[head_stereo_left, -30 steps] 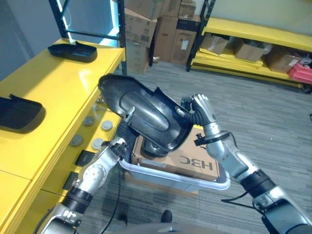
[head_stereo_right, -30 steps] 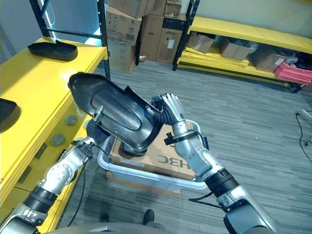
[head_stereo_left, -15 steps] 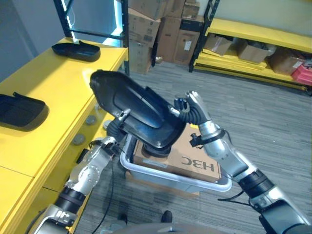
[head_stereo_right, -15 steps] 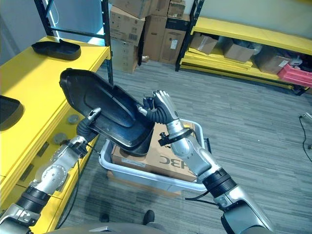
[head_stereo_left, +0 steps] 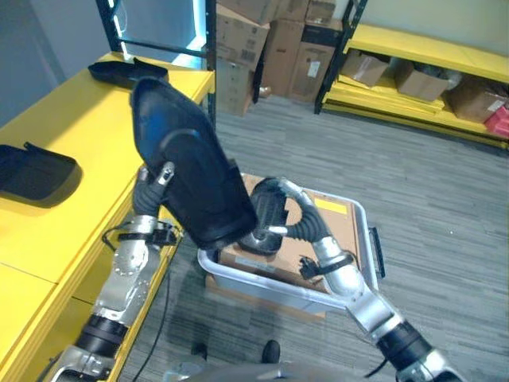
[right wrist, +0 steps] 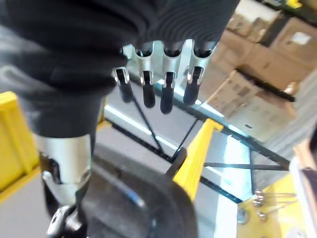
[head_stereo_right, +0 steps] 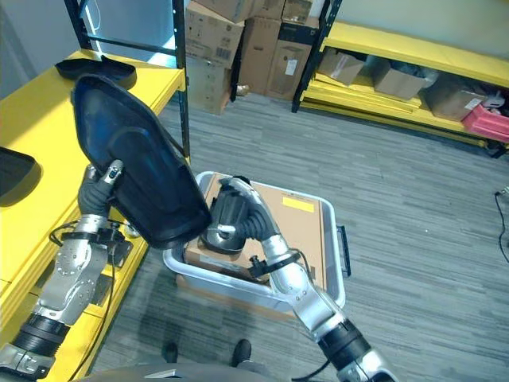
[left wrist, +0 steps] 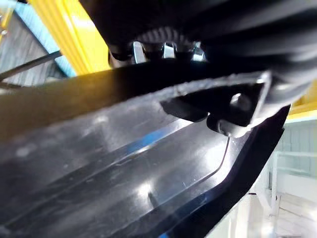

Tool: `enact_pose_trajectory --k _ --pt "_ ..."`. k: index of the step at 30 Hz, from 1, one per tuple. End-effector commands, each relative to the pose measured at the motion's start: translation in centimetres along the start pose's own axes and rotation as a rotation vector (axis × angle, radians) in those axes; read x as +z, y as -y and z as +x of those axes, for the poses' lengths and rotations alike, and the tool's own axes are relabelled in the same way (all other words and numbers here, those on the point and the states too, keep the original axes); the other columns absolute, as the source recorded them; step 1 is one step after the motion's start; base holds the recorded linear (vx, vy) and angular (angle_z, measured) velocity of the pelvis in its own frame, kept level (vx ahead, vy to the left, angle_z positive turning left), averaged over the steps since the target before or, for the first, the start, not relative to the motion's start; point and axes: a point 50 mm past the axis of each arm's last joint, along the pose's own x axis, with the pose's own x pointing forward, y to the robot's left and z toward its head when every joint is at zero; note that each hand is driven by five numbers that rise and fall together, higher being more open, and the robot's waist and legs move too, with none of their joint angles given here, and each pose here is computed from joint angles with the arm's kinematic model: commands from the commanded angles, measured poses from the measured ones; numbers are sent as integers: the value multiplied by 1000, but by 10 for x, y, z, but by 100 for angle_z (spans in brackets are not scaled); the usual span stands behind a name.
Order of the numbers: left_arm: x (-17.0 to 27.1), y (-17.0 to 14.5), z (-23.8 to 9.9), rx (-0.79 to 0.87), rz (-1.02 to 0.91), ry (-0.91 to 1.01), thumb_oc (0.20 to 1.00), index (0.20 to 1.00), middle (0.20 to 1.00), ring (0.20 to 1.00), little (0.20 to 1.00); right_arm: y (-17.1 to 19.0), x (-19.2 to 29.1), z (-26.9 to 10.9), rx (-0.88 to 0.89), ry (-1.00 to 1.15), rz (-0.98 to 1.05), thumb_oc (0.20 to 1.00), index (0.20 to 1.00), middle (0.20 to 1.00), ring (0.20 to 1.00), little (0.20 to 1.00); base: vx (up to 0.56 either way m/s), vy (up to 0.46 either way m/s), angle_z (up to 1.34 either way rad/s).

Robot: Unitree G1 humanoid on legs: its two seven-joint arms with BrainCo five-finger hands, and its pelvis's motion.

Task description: Move parts from the plastic box to the shelf.

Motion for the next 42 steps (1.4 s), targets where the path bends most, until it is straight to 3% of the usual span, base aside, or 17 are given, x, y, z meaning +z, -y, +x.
enact_pose_trajectory --k 1,5,6,8,14,18,24,32,37,42 --pt "30 2 13 -10 96 219 200 200 200 200 200 19 1 7 -26 27 12 1000 1000 1000 1000 1000 -56 -26 -7" --pt "31 -19 8 48 166 219 200 200 200 200 200 25 -36 -15 32 -169 -26 1000 1000 1000 1000 1000 -53 -31 -5" --pt "30 -28 4 80 174 219 200 200 200 200 200 24 -65 -33 87 -342 0 1000 1000 1000 1000 1000 -57 -33 -3" --pt "30 -34 -1 103 182 216 200 200 200 200 200 18 -86 -51 157 -471 30 1000 1000 1000 1000 1000 -43 -47 -5" --pt "37 -42 -10 151 209 224 200 200 200 200 200 -9 -118 -94 375 -756 69 1000 1000 1000 1000 1000 -51 -104 7" --pt "40 -38 -11 100 228 221 200 200 200 200 200 -29 -134 -125 478 -909 -7 1000 1000 1000 1000 1000 -49 -108 41" --pt "45 -27 -3 33 248 242 200 200 200 200 200 -24 -152 -151 433 -1140 3 1000 1000 1000 1000 1000 -48 16 105" --pt "48 -6 23 -58 225 279 200 200 200 200 200 -14 -166 -232 262 -1566 118 1000 1000 1000 1000 1000 25 130 117" --pt "54 -5 20 -90 286 318 200 200 200 200 200 -15 -164 -257 93 -1735 263 1000 1000 1000 1000 1000 78 207 84" --pt "66 -3 18 -113 321 347 200 200 200 200 200 -16 -161 -271 81 -1795 284 1000 1000 1000 1000 1000 64 168 31"
